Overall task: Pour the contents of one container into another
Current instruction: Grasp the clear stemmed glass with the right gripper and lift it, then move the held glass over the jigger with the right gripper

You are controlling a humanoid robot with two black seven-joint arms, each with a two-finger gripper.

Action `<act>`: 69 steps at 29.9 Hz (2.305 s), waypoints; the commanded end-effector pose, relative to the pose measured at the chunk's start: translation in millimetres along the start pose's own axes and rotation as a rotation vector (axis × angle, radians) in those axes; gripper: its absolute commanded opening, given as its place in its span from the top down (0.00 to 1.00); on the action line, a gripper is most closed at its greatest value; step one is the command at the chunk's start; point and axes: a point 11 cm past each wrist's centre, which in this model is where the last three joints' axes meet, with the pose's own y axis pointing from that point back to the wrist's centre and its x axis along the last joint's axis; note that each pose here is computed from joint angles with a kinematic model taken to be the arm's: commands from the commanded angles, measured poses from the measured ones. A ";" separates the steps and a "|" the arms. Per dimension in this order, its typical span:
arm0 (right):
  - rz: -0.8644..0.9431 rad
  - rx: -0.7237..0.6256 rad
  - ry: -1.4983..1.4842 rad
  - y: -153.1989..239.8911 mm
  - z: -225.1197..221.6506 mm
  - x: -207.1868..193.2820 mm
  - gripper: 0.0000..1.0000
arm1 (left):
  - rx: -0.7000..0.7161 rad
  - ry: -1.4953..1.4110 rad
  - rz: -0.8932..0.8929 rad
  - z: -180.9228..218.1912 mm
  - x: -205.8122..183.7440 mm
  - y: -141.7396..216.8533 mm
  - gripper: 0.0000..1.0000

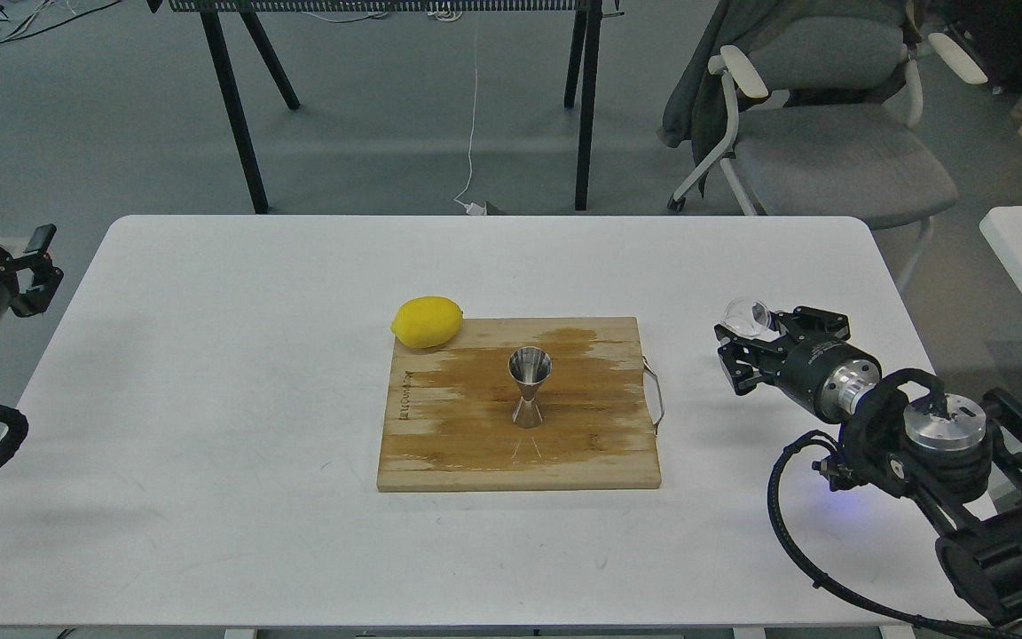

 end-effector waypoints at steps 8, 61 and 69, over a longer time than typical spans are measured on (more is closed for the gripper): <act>-0.241 -0.116 0.425 -14.7 50.5 -127.4 0.68 | 0.003 0.002 -0.001 -1.7 -0.7 0.2 0.11; -0.289 -0.268 1.205 -28.0 152.3 -99.2 0.68 | 0.022 0.040 -0.025 -21.8 -18.6 -3.7 0.11; -0.299 -0.254 1.262 -28.5 152.5 -98.3 0.68 | 0.023 0.036 -0.019 -21.6 -16.3 -3.0 0.11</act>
